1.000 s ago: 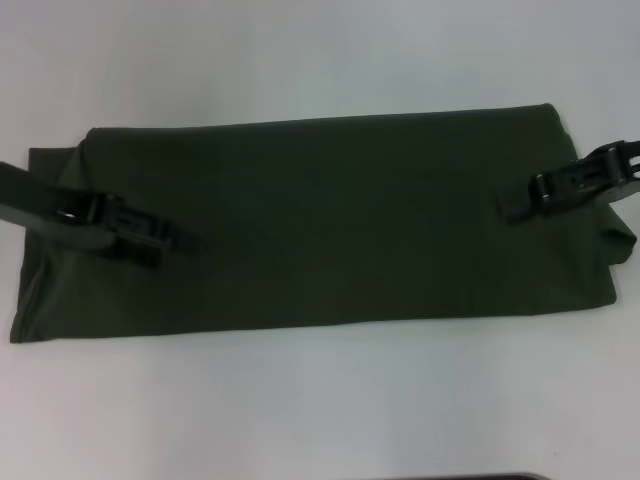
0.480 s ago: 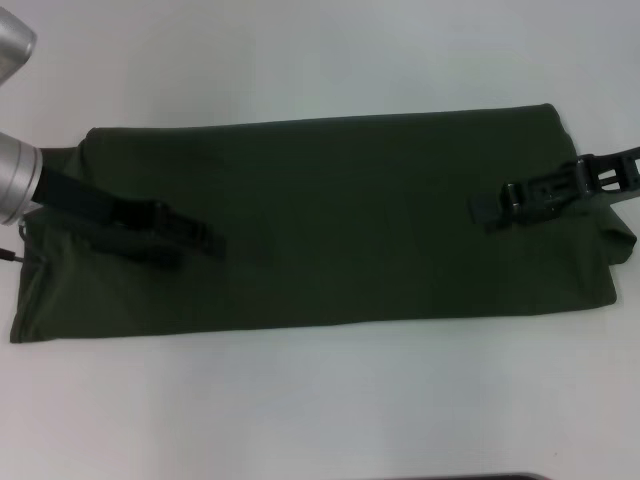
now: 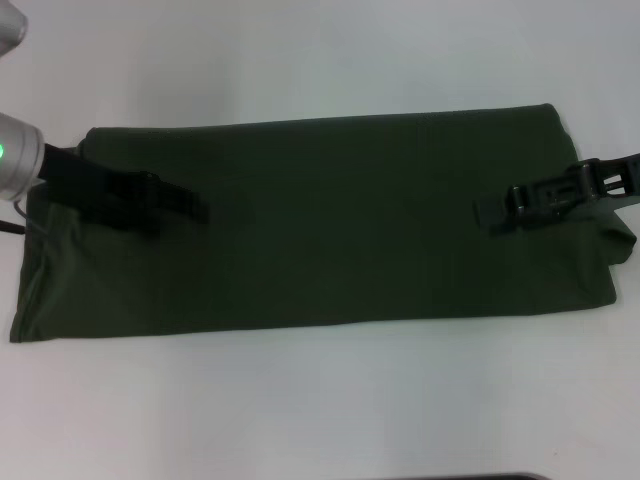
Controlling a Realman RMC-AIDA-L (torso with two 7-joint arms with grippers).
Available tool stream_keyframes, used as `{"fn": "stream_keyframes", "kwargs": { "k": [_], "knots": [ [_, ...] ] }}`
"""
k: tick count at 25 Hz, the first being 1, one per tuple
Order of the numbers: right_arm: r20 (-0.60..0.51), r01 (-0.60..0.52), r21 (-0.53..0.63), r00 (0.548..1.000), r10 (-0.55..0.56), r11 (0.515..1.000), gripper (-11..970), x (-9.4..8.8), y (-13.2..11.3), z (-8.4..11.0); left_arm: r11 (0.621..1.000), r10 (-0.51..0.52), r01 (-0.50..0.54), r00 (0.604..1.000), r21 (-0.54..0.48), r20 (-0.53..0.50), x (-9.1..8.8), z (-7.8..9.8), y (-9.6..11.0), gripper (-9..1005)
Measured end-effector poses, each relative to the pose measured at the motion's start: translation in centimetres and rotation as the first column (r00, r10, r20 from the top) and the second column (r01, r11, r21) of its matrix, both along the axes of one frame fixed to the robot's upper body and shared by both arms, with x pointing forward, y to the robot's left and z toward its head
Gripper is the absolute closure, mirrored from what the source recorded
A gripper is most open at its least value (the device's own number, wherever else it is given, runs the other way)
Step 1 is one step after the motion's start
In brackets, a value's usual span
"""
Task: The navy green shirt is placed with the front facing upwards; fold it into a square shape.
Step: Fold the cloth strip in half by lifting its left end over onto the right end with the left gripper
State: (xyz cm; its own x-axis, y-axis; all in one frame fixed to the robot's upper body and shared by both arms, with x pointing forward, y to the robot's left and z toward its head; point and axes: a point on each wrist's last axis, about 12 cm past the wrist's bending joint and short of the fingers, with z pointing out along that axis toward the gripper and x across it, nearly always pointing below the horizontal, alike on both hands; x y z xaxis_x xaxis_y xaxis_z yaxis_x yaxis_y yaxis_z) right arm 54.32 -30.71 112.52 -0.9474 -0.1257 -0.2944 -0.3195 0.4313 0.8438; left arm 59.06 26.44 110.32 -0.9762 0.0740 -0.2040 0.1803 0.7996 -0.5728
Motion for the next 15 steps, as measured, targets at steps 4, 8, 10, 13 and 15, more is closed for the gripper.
{"fn": "stream_keyframes", "kwargs": {
  "k": [4, 8, 10, 13, 15],
  "knots": [
    [-0.004, 0.005, -0.001, 1.000, -0.005, 1.000, 106, 0.0, -0.1, 0.0, 0.997, 0.037, -0.037, 0.999, 0.065, 0.007, 0.6, 0.2, 1.0, 171],
    [-0.003, 0.009, -0.001, 1.000, -0.009, 1.000, 106, 0.0, -0.3, 0.1, 0.994, 0.080, -0.082, 0.996, 0.068, 0.025, 0.9, 1.0, 2.7, 170],
    [-0.002, 0.013, 0.001, 1.000, -0.013, 1.000, 106, 0.0, -0.3, 0.1, 0.994, 0.099, -0.100, 0.995, 0.039, 0.030, 0.8, 1.5, 3.5, 170],
    [-0.002, 0.017, 0.007, 1.000, -0.017, 1.000, 105, 0.0, -0.4, 0.2, 0.997, 0.050, -0.049, 0.998, -0.057, 0.022, -0.1, 2.3, 3.6, 171],
    [-0.001, 0.019, 0.011, 1.000, -0.019, 1.000, 105, 0.0, -0.5, 0.2, 0.996, -0.002, 0.002, 1.000, -0.095, 0.003, -0.7, 2.4, 3.1, 172]
  ]
}}
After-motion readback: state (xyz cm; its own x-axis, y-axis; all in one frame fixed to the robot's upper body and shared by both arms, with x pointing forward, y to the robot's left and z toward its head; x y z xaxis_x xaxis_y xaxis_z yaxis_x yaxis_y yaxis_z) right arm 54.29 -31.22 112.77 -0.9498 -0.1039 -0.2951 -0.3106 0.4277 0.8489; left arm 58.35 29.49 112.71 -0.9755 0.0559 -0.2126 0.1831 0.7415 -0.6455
